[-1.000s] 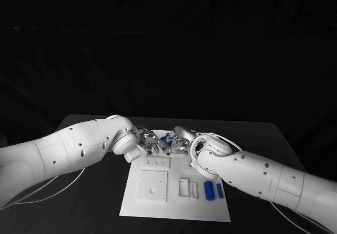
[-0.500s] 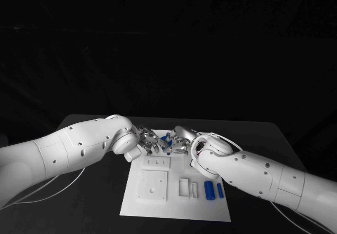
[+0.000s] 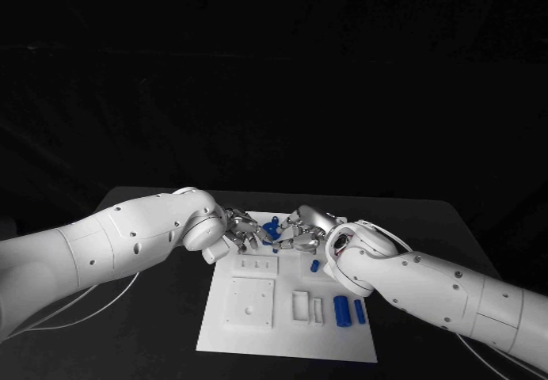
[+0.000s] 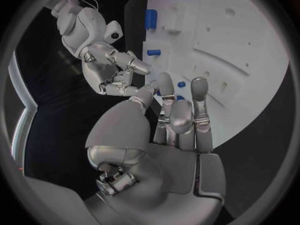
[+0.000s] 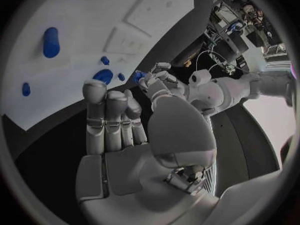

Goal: Assemble the parts on the task board

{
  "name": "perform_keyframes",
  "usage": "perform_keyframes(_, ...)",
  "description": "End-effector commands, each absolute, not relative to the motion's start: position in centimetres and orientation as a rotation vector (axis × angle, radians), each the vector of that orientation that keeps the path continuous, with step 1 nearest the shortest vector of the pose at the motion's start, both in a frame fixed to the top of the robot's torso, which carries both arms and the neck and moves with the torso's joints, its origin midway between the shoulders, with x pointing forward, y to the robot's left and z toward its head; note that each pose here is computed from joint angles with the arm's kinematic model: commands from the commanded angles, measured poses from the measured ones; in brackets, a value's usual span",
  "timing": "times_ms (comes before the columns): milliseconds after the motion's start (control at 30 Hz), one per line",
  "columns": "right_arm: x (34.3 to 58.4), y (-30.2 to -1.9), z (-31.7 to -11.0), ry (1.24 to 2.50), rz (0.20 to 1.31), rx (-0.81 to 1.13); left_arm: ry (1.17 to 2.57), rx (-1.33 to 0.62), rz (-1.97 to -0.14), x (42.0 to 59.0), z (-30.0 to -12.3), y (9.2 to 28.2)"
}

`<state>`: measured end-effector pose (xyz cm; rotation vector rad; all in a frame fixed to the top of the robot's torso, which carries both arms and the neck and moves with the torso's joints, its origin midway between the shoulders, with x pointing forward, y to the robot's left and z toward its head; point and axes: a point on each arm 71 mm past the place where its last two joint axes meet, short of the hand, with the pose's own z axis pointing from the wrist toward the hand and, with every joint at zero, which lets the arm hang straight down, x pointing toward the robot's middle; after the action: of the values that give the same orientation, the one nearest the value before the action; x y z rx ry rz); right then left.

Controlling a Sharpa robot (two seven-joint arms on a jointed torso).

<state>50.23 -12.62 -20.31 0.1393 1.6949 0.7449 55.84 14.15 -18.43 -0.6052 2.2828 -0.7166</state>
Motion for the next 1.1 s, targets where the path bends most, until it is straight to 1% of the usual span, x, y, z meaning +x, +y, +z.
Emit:
perform_keyframes(33, 49.9, -13.7, -19.8, 1.662, 0.813, 0.166, 2.284, -0.581, -0.659, 55.9, -18.6, 14.3)
perform_keyframes(267, 50.1, -17.3, -18.1, 1.607, 0.835, 0.254, 2.262, -0.555, -0.569, 56.0, -18.9, 15.0)
perform_keyframes(467, 50.9, -20.1, -16.1, 1.538, 0.839, 0.346, 2.22, -0.47, -0.485, 55.8, -19.6, 15.1)
perform_keyframes(600, 51.3, -21.3, -14.6, 1.489, 0.842, 0.385, 2.211, -0.443, -0.454, 55.6, -20.3, 15.1)
perform_keyframes(767, 51.7, -22.1, -13.5, 1.45, 0.855, 0.423, 2.198, -0.418, -0.426, 55.4, -21.1, 15.1)
perform_keyframes(967, 51.9, -22.1, -12.9, 1.429, 0.87, 0.439, 2.194, -0.37, -0.403, 55.2, -21.8, 14.8)
perform_keyframes(1100, 51.9, -21.8, -12.5, 1.417, 0.882, 0.442, 2.184, -0.291, -0.376, 55.0, -22.3, 14.3)
